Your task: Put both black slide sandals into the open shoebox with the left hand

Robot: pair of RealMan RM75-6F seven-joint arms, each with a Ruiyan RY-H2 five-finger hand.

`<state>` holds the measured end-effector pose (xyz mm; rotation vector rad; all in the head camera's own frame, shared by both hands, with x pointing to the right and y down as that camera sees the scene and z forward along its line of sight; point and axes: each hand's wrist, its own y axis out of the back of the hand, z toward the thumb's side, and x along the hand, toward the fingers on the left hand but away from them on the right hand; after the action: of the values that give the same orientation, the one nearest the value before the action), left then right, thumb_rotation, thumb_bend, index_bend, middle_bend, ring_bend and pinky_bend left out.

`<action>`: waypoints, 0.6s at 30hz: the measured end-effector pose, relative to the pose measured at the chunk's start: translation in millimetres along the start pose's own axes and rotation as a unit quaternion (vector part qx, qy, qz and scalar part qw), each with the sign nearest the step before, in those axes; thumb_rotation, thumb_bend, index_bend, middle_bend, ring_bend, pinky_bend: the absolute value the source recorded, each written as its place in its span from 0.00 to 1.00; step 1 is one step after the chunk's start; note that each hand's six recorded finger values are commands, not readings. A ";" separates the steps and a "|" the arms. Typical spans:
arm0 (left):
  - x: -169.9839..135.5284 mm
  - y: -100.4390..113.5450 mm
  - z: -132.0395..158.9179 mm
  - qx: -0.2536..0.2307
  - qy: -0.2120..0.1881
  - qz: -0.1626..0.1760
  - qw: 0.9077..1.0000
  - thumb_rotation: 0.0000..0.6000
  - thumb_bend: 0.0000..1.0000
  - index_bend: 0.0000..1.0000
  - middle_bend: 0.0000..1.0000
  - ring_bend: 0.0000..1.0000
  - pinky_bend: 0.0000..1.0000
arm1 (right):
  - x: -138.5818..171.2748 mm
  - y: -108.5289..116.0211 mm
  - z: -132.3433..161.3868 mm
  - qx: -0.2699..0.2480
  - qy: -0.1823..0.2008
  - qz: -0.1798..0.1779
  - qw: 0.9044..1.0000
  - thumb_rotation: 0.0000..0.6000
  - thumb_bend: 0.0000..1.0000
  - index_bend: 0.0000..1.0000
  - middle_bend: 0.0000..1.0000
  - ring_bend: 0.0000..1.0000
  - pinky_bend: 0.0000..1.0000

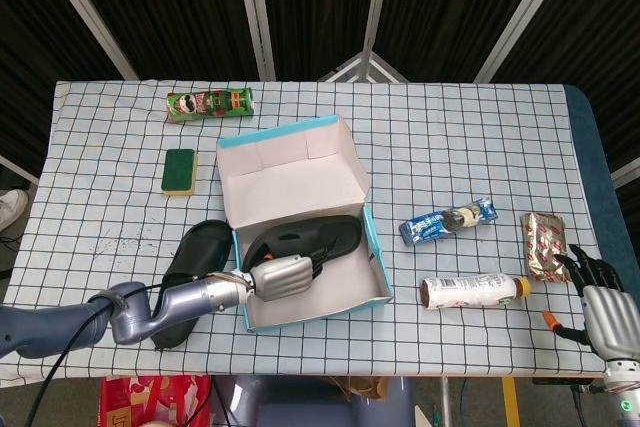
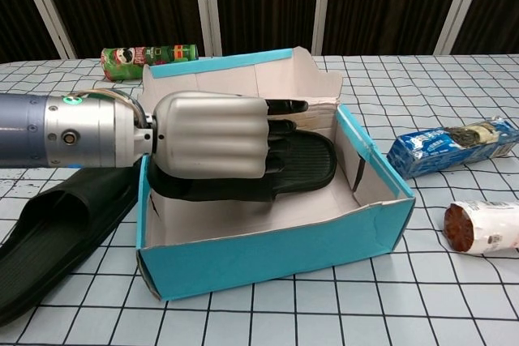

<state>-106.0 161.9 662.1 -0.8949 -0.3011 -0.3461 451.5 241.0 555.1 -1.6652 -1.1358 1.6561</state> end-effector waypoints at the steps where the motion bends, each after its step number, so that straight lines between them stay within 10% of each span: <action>1: 0.6 -1.0 2.7 -0.001 -0.002 -0.002 1.000 1.00 0.41 0.39 0.68 0.21 0.10 | 0.0 0.0 -0.1 0.000 0.000 0.000 1.000 1.00 0.27 0.17 0.06 0.11 0.07; 18: 4.8 -6.8 34.9 -0.013 -0.036 0.006 0.999 1.00 0.41 0.39 0.66 0.21 0.10 | 0.2 0.8 -0.7 0.000 -0.002 -0.002 1.000 1.00 0.27 0.17 0.06 0.11 0.07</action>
<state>-108.4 185.1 689.4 -0.9350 -0.3570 -0.3073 452.4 240.9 554.4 -1.6599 -1.1413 1.6573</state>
